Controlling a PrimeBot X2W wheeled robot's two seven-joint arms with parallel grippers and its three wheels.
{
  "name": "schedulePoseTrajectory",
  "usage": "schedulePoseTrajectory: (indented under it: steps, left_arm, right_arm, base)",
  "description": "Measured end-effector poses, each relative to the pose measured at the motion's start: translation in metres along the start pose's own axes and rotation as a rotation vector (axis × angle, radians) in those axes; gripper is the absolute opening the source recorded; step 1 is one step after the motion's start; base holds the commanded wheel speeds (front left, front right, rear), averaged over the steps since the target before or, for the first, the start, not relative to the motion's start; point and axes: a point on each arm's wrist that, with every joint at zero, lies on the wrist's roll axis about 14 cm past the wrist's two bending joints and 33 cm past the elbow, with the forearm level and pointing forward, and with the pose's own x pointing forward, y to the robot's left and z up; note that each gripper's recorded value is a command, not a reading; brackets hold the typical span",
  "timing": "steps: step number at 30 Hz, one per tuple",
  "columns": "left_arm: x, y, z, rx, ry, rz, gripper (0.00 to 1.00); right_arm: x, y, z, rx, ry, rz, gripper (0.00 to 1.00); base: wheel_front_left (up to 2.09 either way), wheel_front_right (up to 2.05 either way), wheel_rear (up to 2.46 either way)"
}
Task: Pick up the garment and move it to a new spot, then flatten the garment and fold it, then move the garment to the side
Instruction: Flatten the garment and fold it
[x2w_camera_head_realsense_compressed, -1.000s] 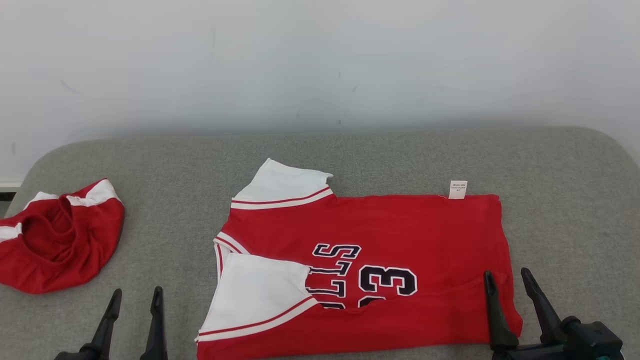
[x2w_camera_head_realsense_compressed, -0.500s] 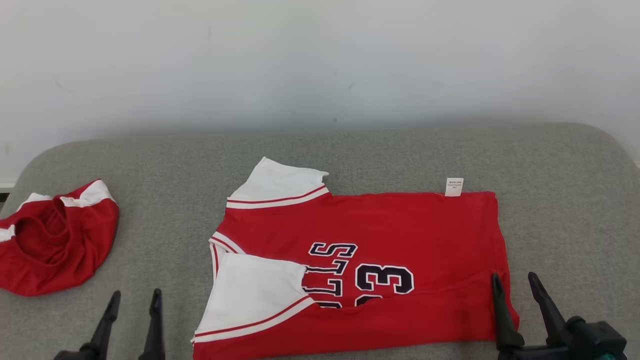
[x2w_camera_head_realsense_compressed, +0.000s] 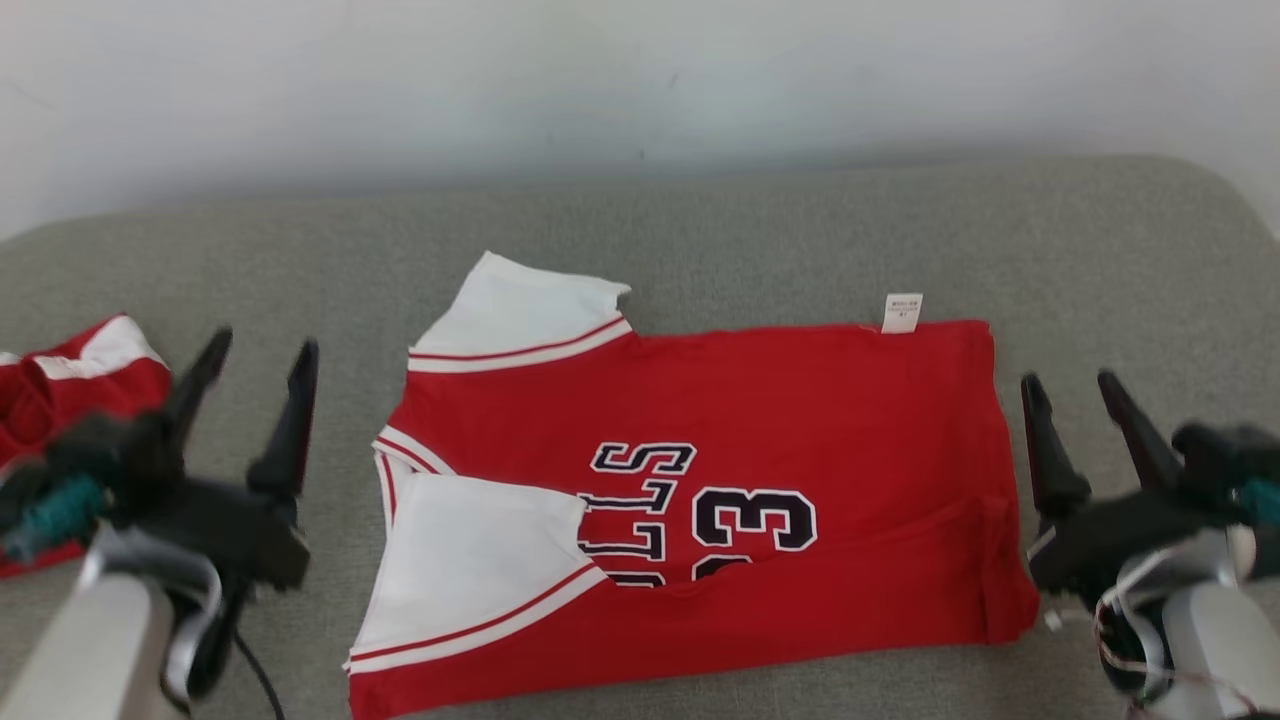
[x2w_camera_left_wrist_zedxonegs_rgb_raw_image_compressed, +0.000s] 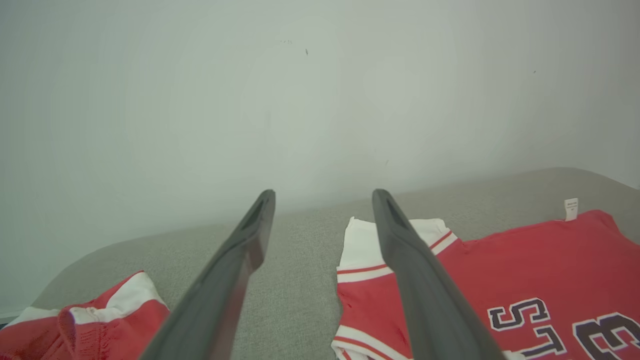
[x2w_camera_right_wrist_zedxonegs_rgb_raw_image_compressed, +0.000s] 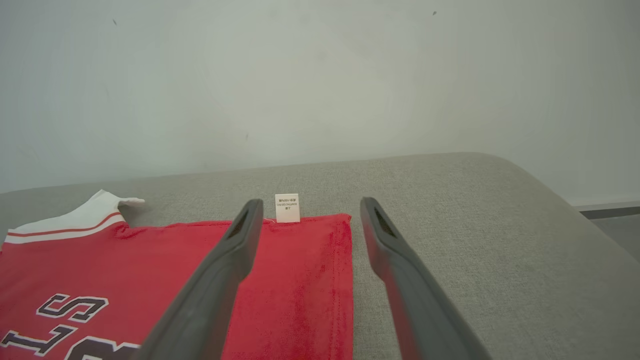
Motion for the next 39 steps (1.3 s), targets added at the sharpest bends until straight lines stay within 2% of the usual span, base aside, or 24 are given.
schedulePoseTrajectory:
  steps: [4,7,13,16,18,31,38,39]
  left_arm:
    - [0.044,-0.001,0.009,0.024,0.029,-0.068,1.0]
    - [0.073,-0.003,0.006,0.035,0.076,-0.114,1.0]
    - [0.12,-0.005,-0.024,0.067,0.227,-0.181,1.0]
    - [0.136,-0.011,-0.047,0.115,0.31,-0.227,1.0]
    - [0.147,-0.015,-0.059,0.091,0.34,-0.24,1.0]
    - [0.178,-0.028,-0.15,0.093,0.584,-0.293,1.0]
    - [0.187,-0.033,-0.176,0.096,0.644,-0.307,1.0]
    - [0.188,-0.034,-0.178,0.085,0.65,-0.305,1.0]
  right_arm:
    - [0.032,-0.001,0.006,-0.03,0.025,0.019,1.0]
    - [0.051,-0.009,-0.004,-0.044,0.086,0.012,1.0]
    - [0.085,-0.013,-0.031,-0.046,0.228,0.021,1.0]
    - [0.097,-0.018,-0.045,-0.06,0.296,0.016,1.0]
    - [0.104,-0.022,-0.054,-0.068,0.336,0.012,1.0]
    - [0.117,-0.029,-0.094,-0.071,0.482,0.0,1.0]
    - [0.128,-0.028,-0.099,-0.058,0.487,-0.001,1.0]
    - [0.129,-0.028,-0.099,-0.058,0.485,0.0,0.86]
  base:
    - [0.0,0.0,0.0]
    - [0.0,0.0,0.0]
    - [0.0,0.0,0.0]
    - [0.0,0.0,0.0]
    - [0.0,0.0,0.0]
    - [0.0,0.0,0.0]
    - [0.0,0.0,0.0]
    - [0.0,0.0,0.0]
